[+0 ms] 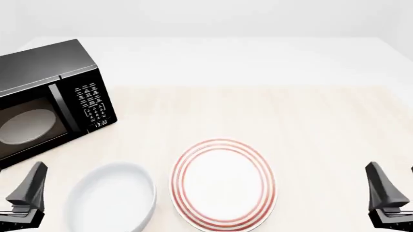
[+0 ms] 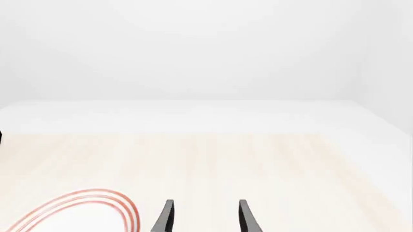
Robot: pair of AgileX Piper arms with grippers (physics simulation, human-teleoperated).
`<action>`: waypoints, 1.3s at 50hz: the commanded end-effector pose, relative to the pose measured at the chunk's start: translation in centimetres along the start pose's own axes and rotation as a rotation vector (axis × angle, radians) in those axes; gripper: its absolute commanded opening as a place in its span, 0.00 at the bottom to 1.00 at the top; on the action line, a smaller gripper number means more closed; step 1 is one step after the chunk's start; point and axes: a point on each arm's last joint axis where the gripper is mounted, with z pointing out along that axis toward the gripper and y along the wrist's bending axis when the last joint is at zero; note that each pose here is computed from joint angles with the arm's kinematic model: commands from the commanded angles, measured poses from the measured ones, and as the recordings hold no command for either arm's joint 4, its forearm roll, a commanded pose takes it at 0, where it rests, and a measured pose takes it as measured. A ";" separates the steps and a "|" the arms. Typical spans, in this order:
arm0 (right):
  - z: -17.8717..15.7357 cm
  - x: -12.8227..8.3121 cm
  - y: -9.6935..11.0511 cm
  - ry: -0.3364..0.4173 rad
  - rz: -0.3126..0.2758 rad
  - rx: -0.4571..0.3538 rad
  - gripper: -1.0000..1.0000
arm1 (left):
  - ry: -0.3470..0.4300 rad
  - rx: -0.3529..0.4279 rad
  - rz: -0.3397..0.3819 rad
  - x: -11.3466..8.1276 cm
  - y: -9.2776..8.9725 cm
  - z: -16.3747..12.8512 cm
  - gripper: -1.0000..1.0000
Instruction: Open the microwave.
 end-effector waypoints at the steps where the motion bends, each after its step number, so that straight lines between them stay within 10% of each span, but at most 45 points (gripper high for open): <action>1: 0.0 -0.1 0.0 0.001 -0.004 -0.001 1.00 | 0.002 -0.001 0.000 -0.1 0.0 0.0 1.00; 28: 0.0 -0.1 0.0 0.001 0.000 0.000 1.00 | 0.020 -0.093 0.006 -4.2 0.5 -0.3 1.00; 65: 0.0 0.0 0.0 0.001 0.000 0.000 1.00 | 0.117 -0.158 -0.016 -2.6 2.1 7.7 1.00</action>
